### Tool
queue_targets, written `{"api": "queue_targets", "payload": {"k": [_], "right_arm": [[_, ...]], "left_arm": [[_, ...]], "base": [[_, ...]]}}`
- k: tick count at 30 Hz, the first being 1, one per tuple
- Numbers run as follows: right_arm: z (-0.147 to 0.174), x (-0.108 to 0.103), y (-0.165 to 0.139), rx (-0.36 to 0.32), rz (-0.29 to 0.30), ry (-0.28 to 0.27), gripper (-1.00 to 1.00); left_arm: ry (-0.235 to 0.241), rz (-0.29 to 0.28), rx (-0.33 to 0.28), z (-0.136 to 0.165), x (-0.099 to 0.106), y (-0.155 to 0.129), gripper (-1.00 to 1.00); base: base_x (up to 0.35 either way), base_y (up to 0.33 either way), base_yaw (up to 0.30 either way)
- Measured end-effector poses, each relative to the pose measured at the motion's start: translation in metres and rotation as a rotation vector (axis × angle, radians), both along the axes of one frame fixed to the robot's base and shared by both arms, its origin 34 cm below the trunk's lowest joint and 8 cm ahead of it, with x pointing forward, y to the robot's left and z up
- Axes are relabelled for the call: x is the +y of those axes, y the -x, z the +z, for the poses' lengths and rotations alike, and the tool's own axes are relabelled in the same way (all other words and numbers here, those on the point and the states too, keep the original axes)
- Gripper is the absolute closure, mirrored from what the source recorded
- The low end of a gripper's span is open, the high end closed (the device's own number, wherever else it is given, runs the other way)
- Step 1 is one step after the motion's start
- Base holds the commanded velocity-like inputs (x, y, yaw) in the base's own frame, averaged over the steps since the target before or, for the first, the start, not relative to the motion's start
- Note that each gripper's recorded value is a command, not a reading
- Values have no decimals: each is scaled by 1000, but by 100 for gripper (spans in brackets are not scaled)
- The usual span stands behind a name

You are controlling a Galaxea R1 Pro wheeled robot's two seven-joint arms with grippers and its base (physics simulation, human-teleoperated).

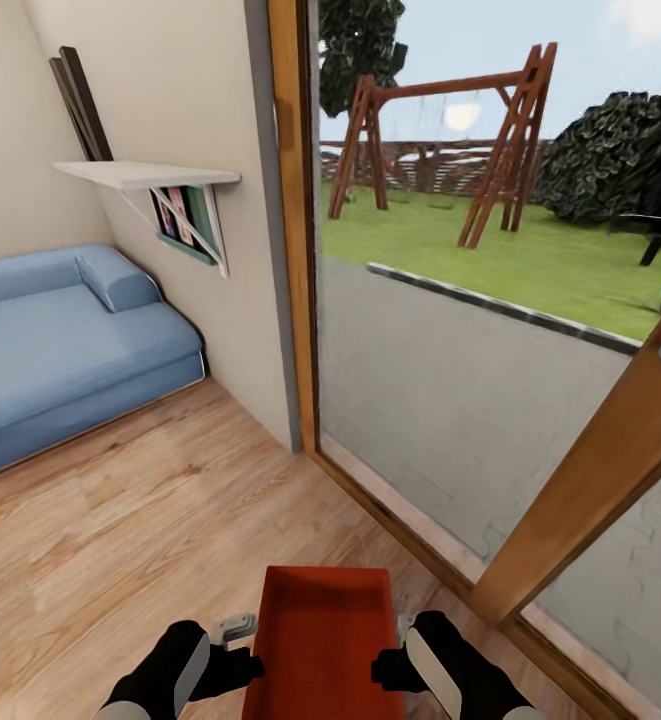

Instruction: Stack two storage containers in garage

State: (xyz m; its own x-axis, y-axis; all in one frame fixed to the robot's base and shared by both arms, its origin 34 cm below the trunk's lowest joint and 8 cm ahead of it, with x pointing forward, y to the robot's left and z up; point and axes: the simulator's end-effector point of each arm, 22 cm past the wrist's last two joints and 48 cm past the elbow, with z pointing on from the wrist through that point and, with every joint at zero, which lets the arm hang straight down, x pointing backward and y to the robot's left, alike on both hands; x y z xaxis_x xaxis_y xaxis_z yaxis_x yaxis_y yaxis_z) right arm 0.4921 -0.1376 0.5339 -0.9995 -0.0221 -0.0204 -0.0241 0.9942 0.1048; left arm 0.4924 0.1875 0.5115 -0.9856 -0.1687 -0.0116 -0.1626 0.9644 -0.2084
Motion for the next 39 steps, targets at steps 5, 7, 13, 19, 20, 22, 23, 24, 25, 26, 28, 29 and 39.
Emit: {"api": "queue_targets", "payload": {"k": [5,7,13,19,20,22,23,24,25,26,28,29,39], "right_arm": [[-8,0,0,-2,0,0,-100],[-11,0,-1,-4,-1,-1,-100],[-21,-3,-3,-8,-6,1,-100],[-31,-5,-3,-8,-8,6,-100],[-33,-5,-2,-8,-7,6,-100],[-36,-5,-2,-8,-7,4,-100],[-39,-4,-1,-7,-7,3,-100],[-40,-4,-1,-6,-7,3,-100],[-42,-4,-1,-6,-7,2,-100],[-44,-4,0,-5,-7,2,-100],[-48,-4,0,-5,-6,2,-100],[-50,-4,0,-5,-6,2,-100],[-68,-5,1,-8,-6,3,-100]], "left_arm": [[0,0,0,-8,0,0,-100],[-1,-1,0,-12,0,0,-100],[-1,-1,-2,-22,0,0,-100],[-1,-1,-2,-32,0,1,-100],[-1,-1,-2,-34,0,1,-100],[-1,-1,-2,-37,0,1,-100],[-1,-2,-2,-39,0,1,-100],[-2,-2,-2,-41,0,1,-100],[-2,-3,-1,-43,0,2,-100],[-2,-3,-1,-45,0,2,-100],[-2,-3,-1,-48,0,2,-100],[-2,-4,-1,-50,0,2,-100],[-2,-4,-1,-68,0,4,-100]], "base": [[0,0,0],[0,0,0],[0,0,0],[0,0,0],[0,0,0],[0,0,0],[0,0,0],[0,0,0],[0,0,0],[0,0,0],[0,0,0],[0,0,0],[0,0,0]]}}
